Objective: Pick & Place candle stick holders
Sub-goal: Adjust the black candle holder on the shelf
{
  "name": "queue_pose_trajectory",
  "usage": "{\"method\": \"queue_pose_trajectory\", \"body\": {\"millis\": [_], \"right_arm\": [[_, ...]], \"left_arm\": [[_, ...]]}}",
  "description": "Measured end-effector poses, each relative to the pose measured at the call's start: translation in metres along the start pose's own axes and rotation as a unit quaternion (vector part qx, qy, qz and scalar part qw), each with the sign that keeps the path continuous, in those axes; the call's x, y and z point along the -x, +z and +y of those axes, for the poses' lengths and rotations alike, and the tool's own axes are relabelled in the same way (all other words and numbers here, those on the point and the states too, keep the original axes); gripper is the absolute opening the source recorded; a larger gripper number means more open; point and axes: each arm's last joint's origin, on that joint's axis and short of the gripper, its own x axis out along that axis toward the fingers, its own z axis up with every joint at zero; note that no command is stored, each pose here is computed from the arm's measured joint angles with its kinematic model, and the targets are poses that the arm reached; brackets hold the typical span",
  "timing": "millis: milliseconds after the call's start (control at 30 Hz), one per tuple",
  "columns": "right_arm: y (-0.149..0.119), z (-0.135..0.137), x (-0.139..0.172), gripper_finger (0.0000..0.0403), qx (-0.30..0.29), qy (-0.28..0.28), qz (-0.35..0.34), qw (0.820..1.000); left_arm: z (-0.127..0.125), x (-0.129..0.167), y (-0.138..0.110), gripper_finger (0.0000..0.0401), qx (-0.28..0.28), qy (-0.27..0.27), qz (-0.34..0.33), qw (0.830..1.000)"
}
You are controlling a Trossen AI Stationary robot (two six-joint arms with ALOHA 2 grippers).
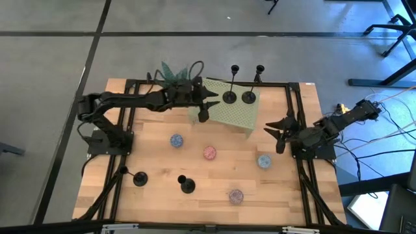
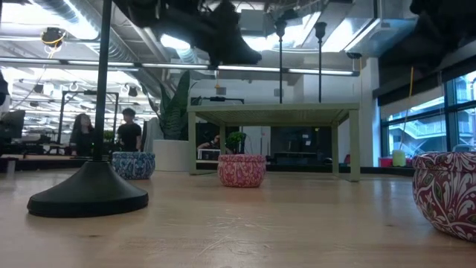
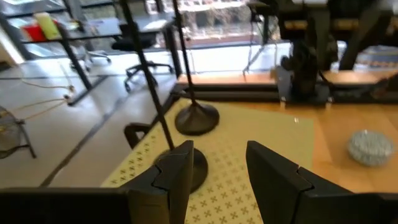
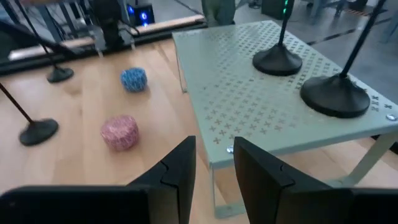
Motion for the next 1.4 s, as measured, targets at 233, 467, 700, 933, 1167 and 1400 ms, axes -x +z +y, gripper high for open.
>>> {"method": "queue_pose_trajectory", "body": {"millis": [233, 467, 700, 933, 1167, 1400], "right_arm": [[0.006, -0.006, 0.008, 0.0113, -0.016, 0.015, -0.031, 0.999], [0.007, -0.005, 0.008, 0.0113, -0.006, 0.016, -0.034, 0.999], [0.007, -0.005, 0.008, 0.0113, 0.003, 0.016, -0.034, 0.999], [0.007, -0.005, 0.008, 0.0113, 0.003, 0.016, -0.034, 0.999], [0.007, -0.005, 0.008, 0.0113, 0.003, 0.016, -0.034, 0.999], [0.007, -0.005, 0.008, 0.0113, 0.010, 0.016, -0.034, 0.999]], "left_arm": [[0.016, -0.026, -0.009, 0.0145, 0.021, 0.016, -0.001, 1.000], [0.029, -0.046, -0.001, 0.0145, 0.056, 0.029, -0.019, 0.998], [0.033, -0.064, -0.003, 0.0145, 0.059, 0.024, -0.017, 0.998], [0.038, -0.079, -0.005, 0.0145, 0.060, 0.035, -0.016, 0.997], [0.040, -0.080, -0.003, 0.0139, 0.060, 0.049, -0.023, 0.997], [0.040, -0.080, -0.001, 0.0073, 0.046, 0.047, -0.035, 0.997]]}}
